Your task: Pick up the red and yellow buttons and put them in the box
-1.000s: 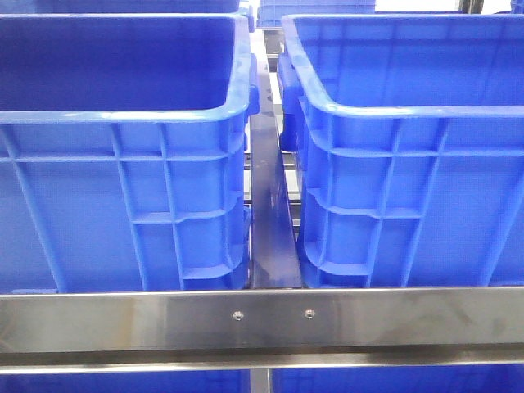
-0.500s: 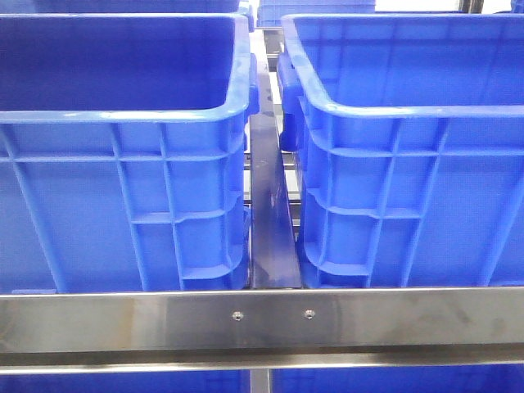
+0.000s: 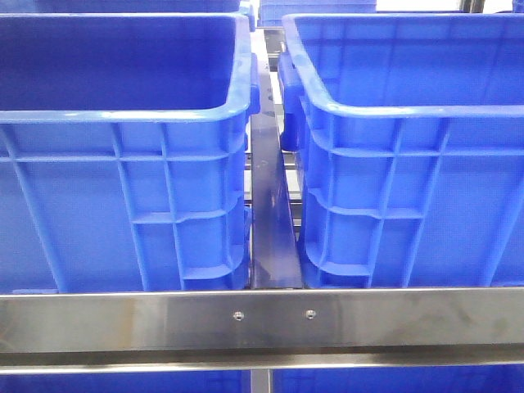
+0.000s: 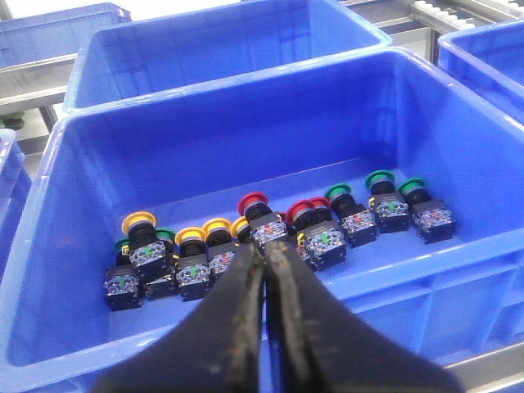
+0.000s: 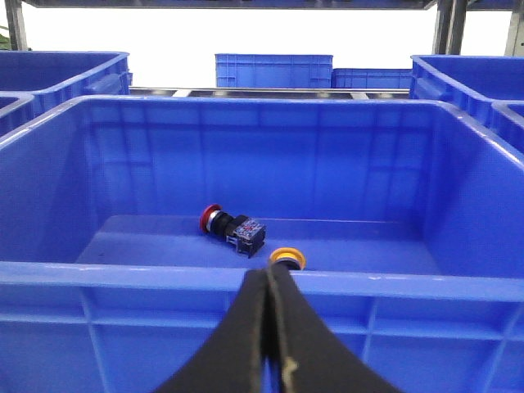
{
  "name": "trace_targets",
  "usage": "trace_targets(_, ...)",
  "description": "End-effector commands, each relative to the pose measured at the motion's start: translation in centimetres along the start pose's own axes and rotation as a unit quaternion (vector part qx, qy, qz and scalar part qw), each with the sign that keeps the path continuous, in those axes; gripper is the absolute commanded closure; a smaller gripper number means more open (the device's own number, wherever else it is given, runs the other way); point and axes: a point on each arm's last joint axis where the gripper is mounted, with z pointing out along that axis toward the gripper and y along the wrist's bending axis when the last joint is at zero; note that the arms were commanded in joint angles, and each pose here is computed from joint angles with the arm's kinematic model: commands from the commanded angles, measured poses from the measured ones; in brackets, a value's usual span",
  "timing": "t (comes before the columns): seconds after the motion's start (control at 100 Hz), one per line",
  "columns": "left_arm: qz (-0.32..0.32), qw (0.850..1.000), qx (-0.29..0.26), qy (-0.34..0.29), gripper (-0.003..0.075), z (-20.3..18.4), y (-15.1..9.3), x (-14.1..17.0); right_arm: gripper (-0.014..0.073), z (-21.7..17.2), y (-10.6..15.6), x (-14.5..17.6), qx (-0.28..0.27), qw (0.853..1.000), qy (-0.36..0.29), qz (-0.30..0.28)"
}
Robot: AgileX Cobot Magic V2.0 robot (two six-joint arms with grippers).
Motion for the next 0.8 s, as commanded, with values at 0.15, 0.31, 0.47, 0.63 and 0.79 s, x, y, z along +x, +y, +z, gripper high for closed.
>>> trace_targets(0.15,-0.012,0.999,-0.009,-0.047,0.0739,-0.15,0.23,-1.4,0.0661,-0.21,0.02,-0.93,-0.001,0.999,-0.054,-0.005)
trace_targets(0.31,-0.012,0.999,-0.009,-0.047,0.0739,-0.15,0.23,-1.4,0.0661,-0.21,0.02,-0.93,-0.001,0.999,-0.054,-0.005)
trace_targets(0.47,-0.012,0.999,-0.009,-0.047,0.0739,-0.15,0.23,-1.4,0.0661,-0.21,0.02,-0.93,-0.001,0.999,-0.054,-0.005)
trace_targets(0.63,-0.012,0.999,-0.009,-0.047,0.0739,-0.15,0.23,-1.4,0.0661,-0.21,0.02,-0.93,-0.001,0.999,-0.054,-0.005)
trace_targets(0.79,-0.009,0.998,-0.015,-0.058,0.0739,-0.17,0.34,-1.61,0.0661,-0.21,0.02,-0.93,-0.001,0.999,-0.054,-0.005)
